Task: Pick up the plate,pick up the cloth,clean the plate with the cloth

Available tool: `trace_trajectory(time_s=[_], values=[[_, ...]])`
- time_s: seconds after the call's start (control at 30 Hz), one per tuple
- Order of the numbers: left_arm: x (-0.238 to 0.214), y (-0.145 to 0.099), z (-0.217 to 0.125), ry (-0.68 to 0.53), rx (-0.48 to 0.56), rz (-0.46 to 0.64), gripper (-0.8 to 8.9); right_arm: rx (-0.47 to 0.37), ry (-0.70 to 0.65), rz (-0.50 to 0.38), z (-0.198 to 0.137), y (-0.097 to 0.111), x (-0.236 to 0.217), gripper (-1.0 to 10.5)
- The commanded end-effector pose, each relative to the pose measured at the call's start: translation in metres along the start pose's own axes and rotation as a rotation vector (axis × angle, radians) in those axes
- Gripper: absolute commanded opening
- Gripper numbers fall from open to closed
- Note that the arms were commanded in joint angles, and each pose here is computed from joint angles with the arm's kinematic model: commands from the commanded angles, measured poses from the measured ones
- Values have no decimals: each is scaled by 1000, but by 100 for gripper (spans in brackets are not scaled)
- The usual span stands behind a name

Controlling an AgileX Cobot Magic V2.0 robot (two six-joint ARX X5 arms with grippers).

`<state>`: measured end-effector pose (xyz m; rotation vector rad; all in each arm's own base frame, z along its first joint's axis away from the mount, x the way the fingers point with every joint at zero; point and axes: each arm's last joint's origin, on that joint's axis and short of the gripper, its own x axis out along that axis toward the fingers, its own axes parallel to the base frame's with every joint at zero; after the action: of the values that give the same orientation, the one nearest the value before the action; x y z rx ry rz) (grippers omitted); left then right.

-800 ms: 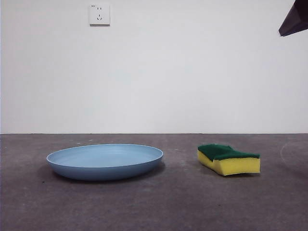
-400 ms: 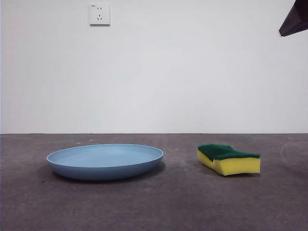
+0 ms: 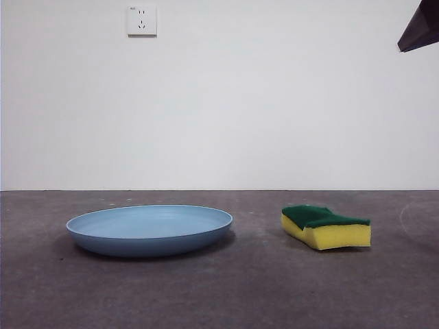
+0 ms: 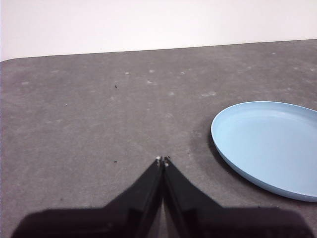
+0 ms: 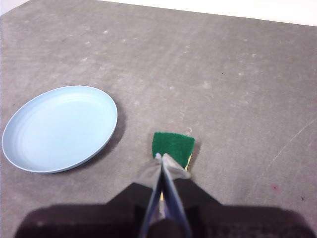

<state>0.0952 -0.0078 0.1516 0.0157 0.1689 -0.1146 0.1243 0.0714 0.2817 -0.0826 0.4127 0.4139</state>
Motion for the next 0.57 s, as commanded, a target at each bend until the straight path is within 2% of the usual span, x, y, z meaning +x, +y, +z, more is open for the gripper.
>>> trace_trajectory(time_s=[0.03,0.17,0.43,0.57], values=[[1,0,-4,10,-11,3,-3,-10,-4,2,-1,0,-2,2],[1,0,-4,9,-11,3,-3,-84,-68,-60,0,-8,-21,2],[1,0,-4,9,-11,3,-3,-14,-258,-252,-16,-31,-40,2],[1,0,-4,9,-11,3,-3,-13,-325,-221,-41,-34,-36,2]])
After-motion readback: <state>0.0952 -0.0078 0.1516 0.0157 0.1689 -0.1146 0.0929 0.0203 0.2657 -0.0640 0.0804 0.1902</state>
